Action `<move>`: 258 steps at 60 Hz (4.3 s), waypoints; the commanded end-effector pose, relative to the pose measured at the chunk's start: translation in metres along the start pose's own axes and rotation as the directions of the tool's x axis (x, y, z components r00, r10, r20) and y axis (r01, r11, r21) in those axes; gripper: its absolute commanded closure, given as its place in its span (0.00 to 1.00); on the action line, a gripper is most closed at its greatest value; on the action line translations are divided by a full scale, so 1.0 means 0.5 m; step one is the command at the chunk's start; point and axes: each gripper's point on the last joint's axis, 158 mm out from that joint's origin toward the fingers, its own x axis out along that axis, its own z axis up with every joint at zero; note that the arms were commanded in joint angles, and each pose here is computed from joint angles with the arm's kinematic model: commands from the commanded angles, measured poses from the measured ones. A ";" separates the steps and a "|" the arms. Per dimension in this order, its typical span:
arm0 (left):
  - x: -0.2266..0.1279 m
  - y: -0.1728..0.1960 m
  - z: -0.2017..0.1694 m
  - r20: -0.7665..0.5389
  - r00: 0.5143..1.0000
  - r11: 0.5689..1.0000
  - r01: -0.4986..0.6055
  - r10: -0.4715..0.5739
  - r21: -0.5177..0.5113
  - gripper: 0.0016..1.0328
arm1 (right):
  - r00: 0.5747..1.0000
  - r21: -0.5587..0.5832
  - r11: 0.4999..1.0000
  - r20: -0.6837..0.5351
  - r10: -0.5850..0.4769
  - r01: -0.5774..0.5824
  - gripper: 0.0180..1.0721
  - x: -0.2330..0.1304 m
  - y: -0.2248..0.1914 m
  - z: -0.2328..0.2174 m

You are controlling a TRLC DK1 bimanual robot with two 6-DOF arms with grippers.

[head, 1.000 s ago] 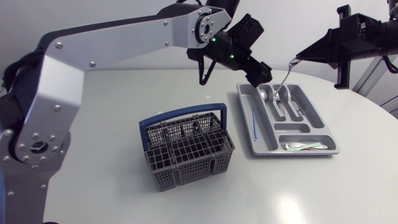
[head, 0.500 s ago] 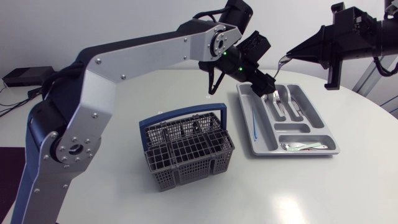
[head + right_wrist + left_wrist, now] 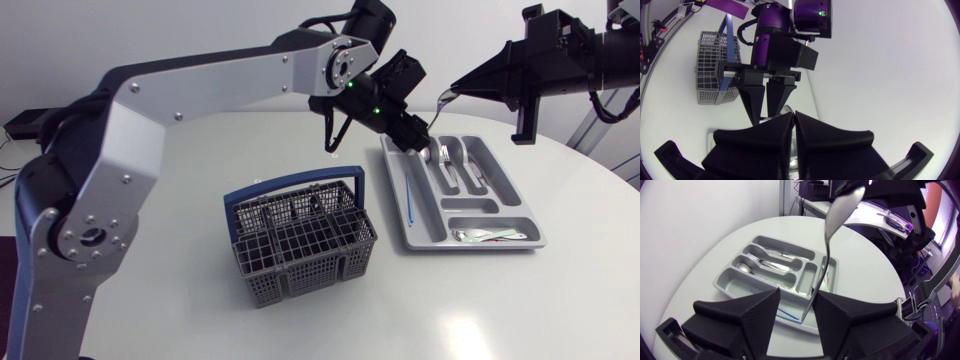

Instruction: Unload the cutlery basket into the drawer organizer.

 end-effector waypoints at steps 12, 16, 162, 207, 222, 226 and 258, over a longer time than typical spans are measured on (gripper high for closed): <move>-0.055 -0.012 0.033 0.044 0.999 1.000 -0.006 0.005 0.024 0.68 | 1.000 0.034 0.999 -0.010 0.011 -0.011 0.95 0.004 0.020 -0.014; -0.054 -0.013 0.032 0.044 0.999 1.000 -0.002 0.001 0.024 0.72 | 1.000 0.036 0.999 -0.008 0.012 -0.012 0.95 0.005 0.020 -0.012; 0.005 -0.068 0.001 0.026 0.999 0.999 0.042 -0.043 0.027 0.97 | 0.954 0.281 0.915 -0.012 -0.300 0.291 0.28 -0.052 -0.139 -0.039; 0.001 -0.030 0.042 0.076 0.997 1.000 0.004 -0.004 0.004 0.97 | 0.970 0.354 0.907 -0.007 -0.243 0.230 0.28 -0.089 0.010 0.023; -0.009 0.005 0.057 0.112 0.993 0.996 -0.038 0.046 -0.078 0.97 | 0.962 0.548 0.797 -0.055 -0.268 0.254 0.28 -0.094 0.028 -0.035; -0.018 0.029 0.065 0.134 0.988 0.989 -0.053 0.072 -0.135 0.97 | 0.964 0.621 0.745 -0.068 -0.256 0.242 0.28 -0.087 0.036 -0.052; -0.025 0.079 0.079 0.201 0.968 0.897 -0.049 0.152 -0.440 0.97 | 0.986 0.882 0.461 -0.026 -0.167 0.101 0.37 0.022 0.050 -0.071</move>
